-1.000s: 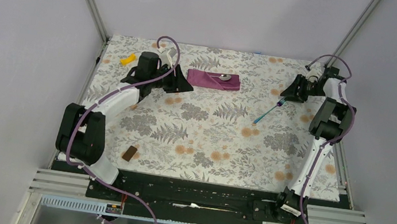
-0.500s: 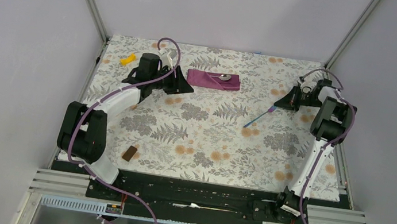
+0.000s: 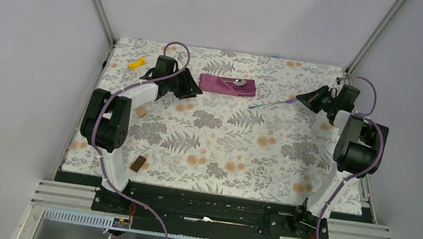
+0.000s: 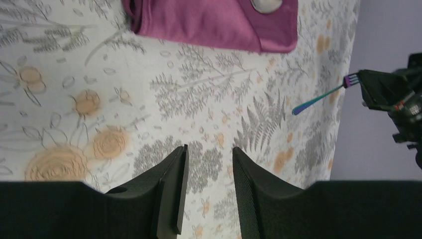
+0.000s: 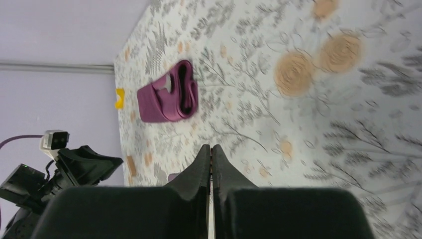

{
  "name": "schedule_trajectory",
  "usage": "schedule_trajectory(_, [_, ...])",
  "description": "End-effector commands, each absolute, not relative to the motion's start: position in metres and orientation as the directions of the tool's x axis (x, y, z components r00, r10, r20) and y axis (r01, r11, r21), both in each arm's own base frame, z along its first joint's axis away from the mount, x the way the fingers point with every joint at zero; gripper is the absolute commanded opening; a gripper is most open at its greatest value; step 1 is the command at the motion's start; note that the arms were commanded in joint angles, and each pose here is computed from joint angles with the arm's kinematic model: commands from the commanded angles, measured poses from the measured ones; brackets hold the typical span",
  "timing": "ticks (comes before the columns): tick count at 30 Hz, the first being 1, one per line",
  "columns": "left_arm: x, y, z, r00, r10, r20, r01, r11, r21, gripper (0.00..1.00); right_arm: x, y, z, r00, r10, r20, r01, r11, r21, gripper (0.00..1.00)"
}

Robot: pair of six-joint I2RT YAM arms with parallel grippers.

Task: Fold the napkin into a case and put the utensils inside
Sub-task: Pick up the fork from the center of the board, then insert the fork into the folded napkin.

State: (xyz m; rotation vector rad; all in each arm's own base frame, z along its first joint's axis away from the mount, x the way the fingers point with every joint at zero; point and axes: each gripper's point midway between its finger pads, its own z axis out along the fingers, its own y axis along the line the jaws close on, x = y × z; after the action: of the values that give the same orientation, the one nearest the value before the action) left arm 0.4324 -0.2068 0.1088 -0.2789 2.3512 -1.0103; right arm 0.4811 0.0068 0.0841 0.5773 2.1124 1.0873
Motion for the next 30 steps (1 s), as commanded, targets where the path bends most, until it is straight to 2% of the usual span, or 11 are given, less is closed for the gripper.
schedule_trajectory(1, [0.476,-0.201,0.116,-0.770,-0.455,-0.447,-0.019,0.717,-0.697,0.44,0.521,0.027,0.133,-0.528,0.703,-0.475,-0.025,0.547,0.837,0.00])
schedule_trajectory(12, [0.527,-0.191,0.082,-0.752,-0.441,-0.490,-0.065,0.789,-0.610,0.45,0.561,0.068,0.141,-0.495,0.691,-0.526,-0.052,0.581,0.812,0.00])
schedule_trajectory(30, [0.546,-0.193,0.044,-0.762,-0.443,-0.472,-0.072,0.783,-0.618,0.41,0.593,0.087,0.106,-0.502,0.675,-0.541,0.024,0.637,0.771,0.00])
